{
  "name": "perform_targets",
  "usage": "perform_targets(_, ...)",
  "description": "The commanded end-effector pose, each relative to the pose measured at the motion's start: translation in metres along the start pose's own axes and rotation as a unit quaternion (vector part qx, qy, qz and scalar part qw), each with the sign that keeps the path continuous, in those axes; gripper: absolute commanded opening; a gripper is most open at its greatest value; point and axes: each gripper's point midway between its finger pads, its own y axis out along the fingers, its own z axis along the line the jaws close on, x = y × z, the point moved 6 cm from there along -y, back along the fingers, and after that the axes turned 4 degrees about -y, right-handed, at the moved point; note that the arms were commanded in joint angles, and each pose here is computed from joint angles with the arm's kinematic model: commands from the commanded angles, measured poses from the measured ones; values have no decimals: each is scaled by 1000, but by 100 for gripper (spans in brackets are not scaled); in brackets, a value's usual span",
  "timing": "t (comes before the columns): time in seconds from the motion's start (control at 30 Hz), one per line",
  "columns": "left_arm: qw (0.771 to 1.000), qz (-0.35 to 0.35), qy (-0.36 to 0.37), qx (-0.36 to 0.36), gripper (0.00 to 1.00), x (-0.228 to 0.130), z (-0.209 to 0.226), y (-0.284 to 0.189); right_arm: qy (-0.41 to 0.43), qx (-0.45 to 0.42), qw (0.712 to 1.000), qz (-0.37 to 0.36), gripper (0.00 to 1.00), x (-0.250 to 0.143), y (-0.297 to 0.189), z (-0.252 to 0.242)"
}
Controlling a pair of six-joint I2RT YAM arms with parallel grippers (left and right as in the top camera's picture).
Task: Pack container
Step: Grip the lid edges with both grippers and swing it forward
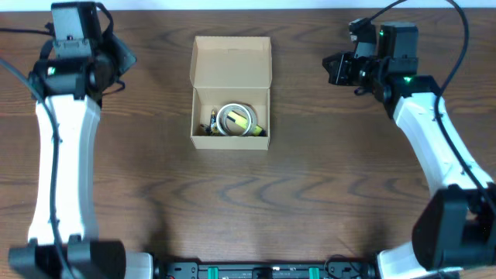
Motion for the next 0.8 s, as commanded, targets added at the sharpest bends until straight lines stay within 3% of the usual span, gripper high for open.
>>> perform_targets(0.0, 1000, 20, -13, -7, 6, 4, 2, 32, 46, -20, 999, 8, 1, -2, 14, -14)
perform_targets(0.17, 991, 108, -36, -74, 6, -5, -1, 98, 88, 3, 995, 34, 1, -17, 50, -26)
perform_targets(0.37, 975, 190, -59, -96, 5, -33, 4, 159, 132, 38, 989, 55, 1, -34, 90, -24)
perform_targets(0.77, 936, 289, -114, -164, 6, -74, -11, 212, 177, 102, 977, 61, 1, -58, 152, 3)
